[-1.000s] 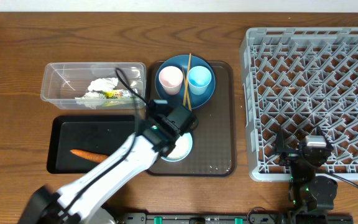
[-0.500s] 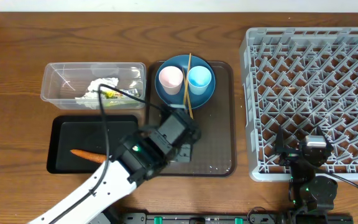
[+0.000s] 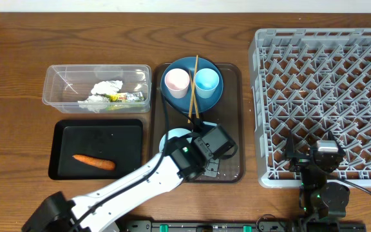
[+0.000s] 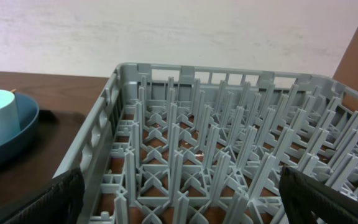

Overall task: Sort waste into correct bins and load items into the dishwasher rack
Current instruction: 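Lift the rice bowl with the left gripper and carry it left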

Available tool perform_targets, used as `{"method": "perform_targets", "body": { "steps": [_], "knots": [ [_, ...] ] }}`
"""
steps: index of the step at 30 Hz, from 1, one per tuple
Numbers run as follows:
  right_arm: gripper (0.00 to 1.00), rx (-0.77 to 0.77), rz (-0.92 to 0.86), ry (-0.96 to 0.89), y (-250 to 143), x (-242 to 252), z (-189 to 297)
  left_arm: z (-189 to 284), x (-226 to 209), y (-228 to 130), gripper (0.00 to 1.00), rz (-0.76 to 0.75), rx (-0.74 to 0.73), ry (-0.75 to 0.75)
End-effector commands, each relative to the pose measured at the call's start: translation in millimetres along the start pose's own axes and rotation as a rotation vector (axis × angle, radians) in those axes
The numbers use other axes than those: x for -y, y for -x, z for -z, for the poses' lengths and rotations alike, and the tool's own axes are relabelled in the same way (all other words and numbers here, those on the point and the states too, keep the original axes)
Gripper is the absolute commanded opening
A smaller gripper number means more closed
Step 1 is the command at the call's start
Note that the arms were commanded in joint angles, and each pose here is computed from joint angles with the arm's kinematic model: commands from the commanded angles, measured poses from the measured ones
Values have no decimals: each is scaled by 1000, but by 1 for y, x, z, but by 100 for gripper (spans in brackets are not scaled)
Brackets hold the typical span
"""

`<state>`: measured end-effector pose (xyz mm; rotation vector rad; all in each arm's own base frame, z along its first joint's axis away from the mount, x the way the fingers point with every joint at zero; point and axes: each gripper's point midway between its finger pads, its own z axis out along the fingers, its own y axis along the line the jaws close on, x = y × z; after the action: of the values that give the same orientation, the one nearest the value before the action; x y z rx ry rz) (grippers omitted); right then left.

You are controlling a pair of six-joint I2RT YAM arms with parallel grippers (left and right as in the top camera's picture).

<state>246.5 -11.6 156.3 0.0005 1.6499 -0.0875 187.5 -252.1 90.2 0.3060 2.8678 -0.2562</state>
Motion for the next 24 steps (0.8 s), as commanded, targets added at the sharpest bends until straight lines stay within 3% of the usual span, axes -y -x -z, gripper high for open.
{"method": "perform_targets", "body": {
  "steps": [1, 14, 17, 24],
  "knots": [
    [99, -3, -16, -9, -1, 2, 0, -10, -5, 5, 46, 6, 15, 49],
    [99, -3, -16, -9, -1, 2, 0, -38, -20, 13, 45, -6, 44, 178],
    [99, -3, -16, -9, -1, 2, 0, -44, -19, 14, 35, -6, 44, 177],
    [99, -3, -16, -9, -1, 2, 0, -63, -22, 19, 35, -11, 60, 220]
  ]
}}
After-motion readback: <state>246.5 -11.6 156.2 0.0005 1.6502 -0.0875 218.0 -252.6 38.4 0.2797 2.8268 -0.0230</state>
